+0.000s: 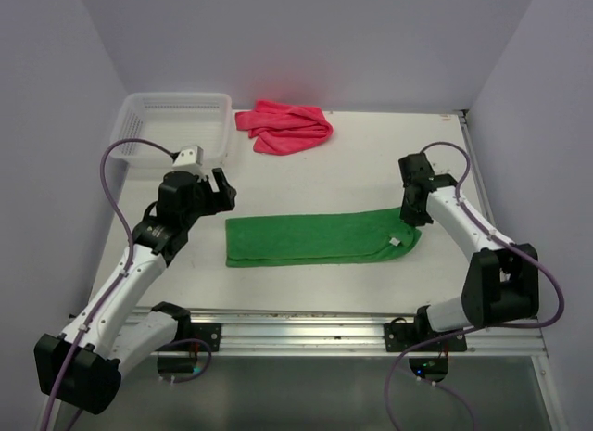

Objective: Roll the towels
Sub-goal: Fold the towel

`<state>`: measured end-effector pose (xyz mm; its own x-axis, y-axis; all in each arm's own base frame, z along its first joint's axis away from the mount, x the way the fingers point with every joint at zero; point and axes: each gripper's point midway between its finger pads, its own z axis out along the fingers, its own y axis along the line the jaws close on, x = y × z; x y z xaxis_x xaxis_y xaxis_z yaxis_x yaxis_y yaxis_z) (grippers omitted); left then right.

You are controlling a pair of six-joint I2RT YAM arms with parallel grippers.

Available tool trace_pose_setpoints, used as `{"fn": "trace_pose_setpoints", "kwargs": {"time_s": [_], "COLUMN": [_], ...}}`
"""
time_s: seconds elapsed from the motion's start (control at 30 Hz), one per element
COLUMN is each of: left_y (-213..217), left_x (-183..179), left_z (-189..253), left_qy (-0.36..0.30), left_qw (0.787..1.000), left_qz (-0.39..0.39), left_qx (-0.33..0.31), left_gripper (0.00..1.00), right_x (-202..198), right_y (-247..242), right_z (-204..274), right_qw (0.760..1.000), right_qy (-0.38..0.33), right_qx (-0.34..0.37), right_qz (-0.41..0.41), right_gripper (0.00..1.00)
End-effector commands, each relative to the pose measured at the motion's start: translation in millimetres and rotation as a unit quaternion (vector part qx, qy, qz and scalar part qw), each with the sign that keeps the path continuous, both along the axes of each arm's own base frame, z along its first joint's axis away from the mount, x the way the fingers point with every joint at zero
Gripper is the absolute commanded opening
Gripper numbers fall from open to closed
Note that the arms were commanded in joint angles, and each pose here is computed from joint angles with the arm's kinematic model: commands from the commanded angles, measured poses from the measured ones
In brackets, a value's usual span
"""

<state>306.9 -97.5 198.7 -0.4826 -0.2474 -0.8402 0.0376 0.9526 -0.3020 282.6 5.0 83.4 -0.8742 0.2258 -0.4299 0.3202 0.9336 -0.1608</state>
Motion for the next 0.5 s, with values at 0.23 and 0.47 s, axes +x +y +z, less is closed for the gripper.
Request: {"fn": "trace_pose_setpoints", "kwargs": {"time_s": [0.23, 0.47], "left_y": [-2, 1], "left_x": [4, 7], "left_z": [28, 15], "left_qy": [-0.032, 0.002], "left_qw": [0.999, 0.997], "left_qz": [-0.031, -0.049], "left_qx": [0.019, 0.066], "left_gripper": [0.82, 0.83], "right_x": [18, 0], "right_y": [41, 140], "right_z": [84, 92], "right_qw": [0.988, 0.963], "right_qy": [-0.073, -0.048], "right_qx": [0.018, 0.112], "right_qz": [0.136, 0.241], "right_gripper": [0.0, 0.0]}}
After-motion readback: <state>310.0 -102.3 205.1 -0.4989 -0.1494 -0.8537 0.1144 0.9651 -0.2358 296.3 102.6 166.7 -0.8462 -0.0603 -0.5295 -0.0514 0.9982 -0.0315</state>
